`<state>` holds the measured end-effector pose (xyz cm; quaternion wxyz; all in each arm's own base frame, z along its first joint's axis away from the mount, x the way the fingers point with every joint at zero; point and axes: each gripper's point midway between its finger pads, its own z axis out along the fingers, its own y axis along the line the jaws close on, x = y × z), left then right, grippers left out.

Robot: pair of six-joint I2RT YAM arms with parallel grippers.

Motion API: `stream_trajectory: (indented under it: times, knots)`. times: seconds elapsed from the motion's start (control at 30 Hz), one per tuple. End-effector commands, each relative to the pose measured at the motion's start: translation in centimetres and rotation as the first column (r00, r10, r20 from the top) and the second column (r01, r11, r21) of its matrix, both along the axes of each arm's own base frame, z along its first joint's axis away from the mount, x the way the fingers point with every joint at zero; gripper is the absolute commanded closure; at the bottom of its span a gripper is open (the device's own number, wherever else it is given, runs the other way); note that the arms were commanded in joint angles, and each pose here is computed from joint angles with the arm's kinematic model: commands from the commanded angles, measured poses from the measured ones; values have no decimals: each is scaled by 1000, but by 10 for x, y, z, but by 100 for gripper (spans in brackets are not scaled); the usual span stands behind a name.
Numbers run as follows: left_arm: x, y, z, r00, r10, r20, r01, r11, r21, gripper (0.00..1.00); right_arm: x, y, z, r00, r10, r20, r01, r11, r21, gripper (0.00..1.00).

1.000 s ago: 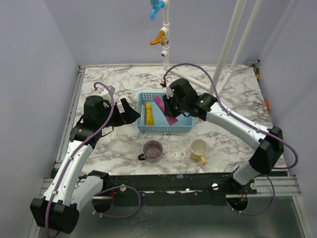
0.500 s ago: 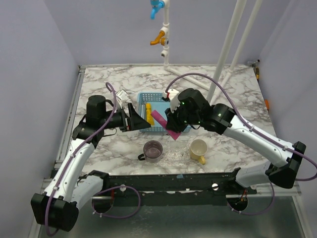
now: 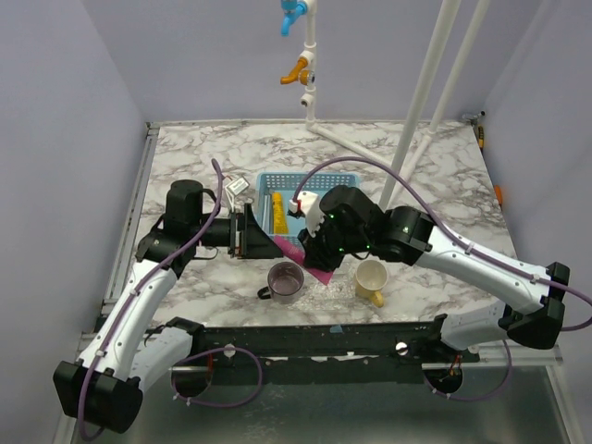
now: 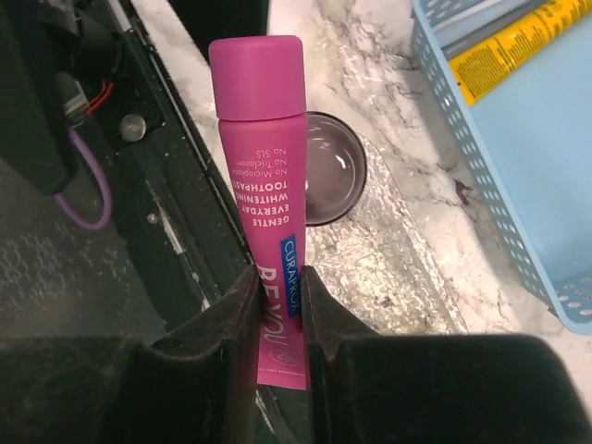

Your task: Prepare toiletry sets of a toothbrush and toothpaste on the tray

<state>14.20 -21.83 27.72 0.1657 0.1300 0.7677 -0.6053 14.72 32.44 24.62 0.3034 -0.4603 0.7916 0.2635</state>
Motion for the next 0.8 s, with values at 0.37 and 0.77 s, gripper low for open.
stream_trajectory:
  times: [0.37,0.77]
  knots:
    - [-25,-6,4,991,-124,-47,123,992,-20,27,-31,13,16,994,95,61,-95,995,-9,78]
    - [-28,-9,2,988,-148,-48,148,989,-17,48,-32,16,13,994,84,73,-82,996,-25,78]
